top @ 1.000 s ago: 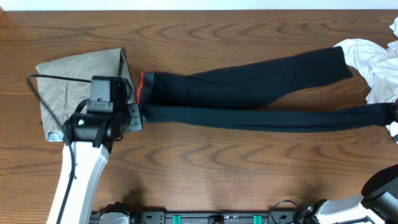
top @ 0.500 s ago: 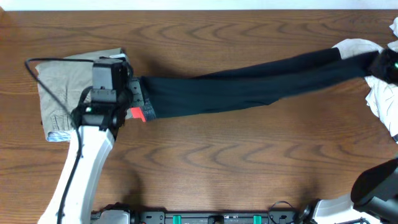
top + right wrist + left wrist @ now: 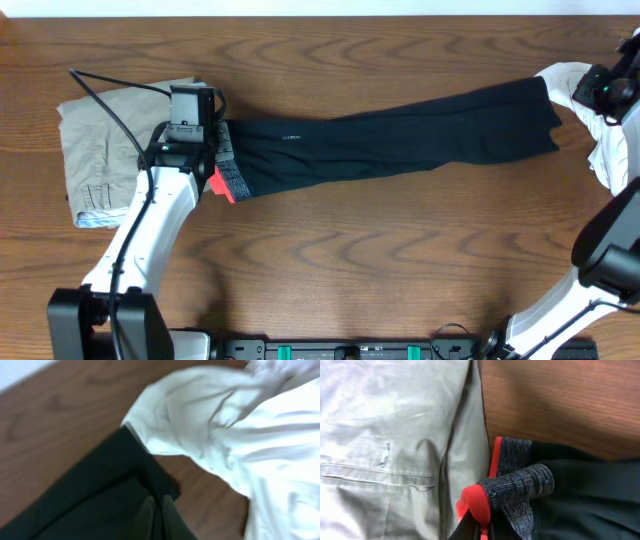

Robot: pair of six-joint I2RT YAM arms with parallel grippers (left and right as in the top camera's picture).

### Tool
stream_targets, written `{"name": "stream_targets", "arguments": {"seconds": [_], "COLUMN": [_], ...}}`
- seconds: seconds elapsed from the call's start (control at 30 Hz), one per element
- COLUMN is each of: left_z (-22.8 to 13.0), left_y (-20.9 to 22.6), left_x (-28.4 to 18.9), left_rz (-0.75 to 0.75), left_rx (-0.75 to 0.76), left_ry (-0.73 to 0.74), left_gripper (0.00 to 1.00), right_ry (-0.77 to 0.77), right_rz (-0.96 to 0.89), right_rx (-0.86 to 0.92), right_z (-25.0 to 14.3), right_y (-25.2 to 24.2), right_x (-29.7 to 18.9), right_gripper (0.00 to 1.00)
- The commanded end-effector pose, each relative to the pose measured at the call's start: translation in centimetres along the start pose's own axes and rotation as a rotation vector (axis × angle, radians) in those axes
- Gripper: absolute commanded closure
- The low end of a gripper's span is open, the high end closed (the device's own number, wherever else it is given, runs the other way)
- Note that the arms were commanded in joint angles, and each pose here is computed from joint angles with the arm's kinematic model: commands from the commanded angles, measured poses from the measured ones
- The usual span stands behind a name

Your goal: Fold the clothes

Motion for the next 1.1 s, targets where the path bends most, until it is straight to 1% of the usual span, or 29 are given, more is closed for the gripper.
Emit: {"name": "stream_targets", "arguments": {"seconds": [0.0,0.23,0.3,0.33,0.43,0.6,0.73,0.87,0.93,1.07], "left_z": [0.8,1.0,1.1,1.1,1.1,1.1,1.0,1.0,1.0,1.0], "left_y": [0.3,0.1,0.1,0.1,0.1,0.0,0.0,0.0,0.0,0.0], "left_x": [0.7,1.5,1.5,1.5,1.5,1.5,1.6,1.6,1.6,1.6], "left_rz": [0.036,0.036,0.036,0.036,0.035,0.028,0.028,0.028,0.028,0.028], "left_rx": [0.003,0.001,-0.001,-0.002,-0.002,-0.002,-0.002,-0.001,-0.001,-0.001], "left_ry": [-0.011,-0.02,-0.027,-0.028,-0.028,-0.028,-0.026,-0.025,-0.025,-0.025], "left_gripper": [0.94,0.94,0.94,0.94,0.94,0.94,0.94,0.94,0.94,0.94], "right_ry": [0.039,0.058,0.074,0.088,0.12,0.154,0.167,0.203,0.211,0.209], "right_rz": [0.036,0.058,0.056,0.053,0.054,0.071,0.107,0.192,0.197,0.205], "right_rx": [0.034,0.028,0.023,0.019,0.009,-0.022,-0.027,-0.027,-0.028,-0.037], "right_z": [-0.6,-1.0,-1.2,-1.5,-2.1,-3.2,-4.1,-5.3,-5.7,-6.1], "right_y": [-0.2,-0.2,-0.2,-0.2,-0.1,0.0,0.1,0.6,0.6,1.0], "right_x": [2.2,3.1,3.1,3.1,3.6,5.8,8.1,10.3,11.1,11.7], "right_gripper": [0.95,0.96,0.94,0.92,0.91,0.91,0.89,0.84,0.8,0.76]}}
Point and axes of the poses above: each gripper's point midway between its finger pads, its own x axis out along the fingers, its own y axis along the line the jaws close on, z = x × y, the point moved 9 cm from there along -x, back along the fingers, and after that the axes turned 10 degrees about x, right-handed, at the moved point
